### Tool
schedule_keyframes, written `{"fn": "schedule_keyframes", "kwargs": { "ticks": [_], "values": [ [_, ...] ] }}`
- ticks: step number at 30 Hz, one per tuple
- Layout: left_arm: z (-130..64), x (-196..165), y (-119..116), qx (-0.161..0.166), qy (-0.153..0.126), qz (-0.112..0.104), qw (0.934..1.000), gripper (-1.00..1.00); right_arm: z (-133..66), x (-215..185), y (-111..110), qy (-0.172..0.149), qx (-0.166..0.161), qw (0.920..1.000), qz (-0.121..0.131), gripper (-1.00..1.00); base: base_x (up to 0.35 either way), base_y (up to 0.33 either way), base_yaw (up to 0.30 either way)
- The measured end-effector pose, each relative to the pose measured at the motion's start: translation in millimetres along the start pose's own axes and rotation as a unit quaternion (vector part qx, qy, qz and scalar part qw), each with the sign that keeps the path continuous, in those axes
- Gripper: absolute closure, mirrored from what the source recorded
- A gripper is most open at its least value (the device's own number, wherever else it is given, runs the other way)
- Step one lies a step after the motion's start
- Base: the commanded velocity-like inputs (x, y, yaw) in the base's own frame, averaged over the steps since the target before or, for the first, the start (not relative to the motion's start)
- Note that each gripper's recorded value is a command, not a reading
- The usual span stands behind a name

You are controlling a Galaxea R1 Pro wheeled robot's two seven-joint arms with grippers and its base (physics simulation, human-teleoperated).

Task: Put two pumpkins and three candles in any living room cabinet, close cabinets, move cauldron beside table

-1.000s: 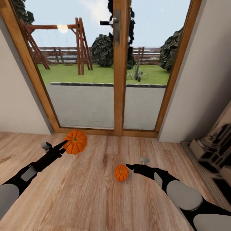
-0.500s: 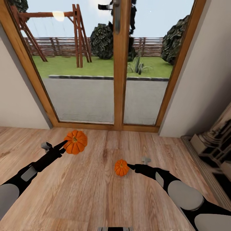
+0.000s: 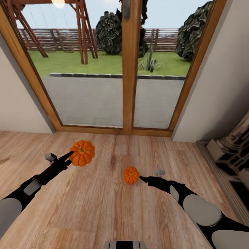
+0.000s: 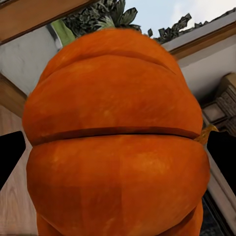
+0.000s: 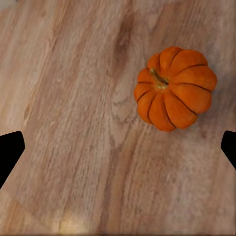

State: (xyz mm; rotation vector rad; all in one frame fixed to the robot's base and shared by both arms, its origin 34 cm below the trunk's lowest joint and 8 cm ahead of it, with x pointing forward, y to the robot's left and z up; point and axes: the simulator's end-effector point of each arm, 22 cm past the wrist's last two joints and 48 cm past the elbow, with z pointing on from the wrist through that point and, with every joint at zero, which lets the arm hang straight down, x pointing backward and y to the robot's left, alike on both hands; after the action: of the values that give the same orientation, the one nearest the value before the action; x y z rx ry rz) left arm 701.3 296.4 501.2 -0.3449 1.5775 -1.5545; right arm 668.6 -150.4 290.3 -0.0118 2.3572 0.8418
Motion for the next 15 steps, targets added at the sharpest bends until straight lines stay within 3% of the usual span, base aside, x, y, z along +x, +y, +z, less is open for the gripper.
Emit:
{"fn": "schedule_keyframes", "kwargs": {
  "ticks": [15],
  "values": [
    [-4.7,18,35,-0.02,0.006,-0.022,0.9995,1.0,11.2,29,-23,0.021,0.008,0.9996,0.016,-1.0,0.0,0.0,0.0]
  ]
}}
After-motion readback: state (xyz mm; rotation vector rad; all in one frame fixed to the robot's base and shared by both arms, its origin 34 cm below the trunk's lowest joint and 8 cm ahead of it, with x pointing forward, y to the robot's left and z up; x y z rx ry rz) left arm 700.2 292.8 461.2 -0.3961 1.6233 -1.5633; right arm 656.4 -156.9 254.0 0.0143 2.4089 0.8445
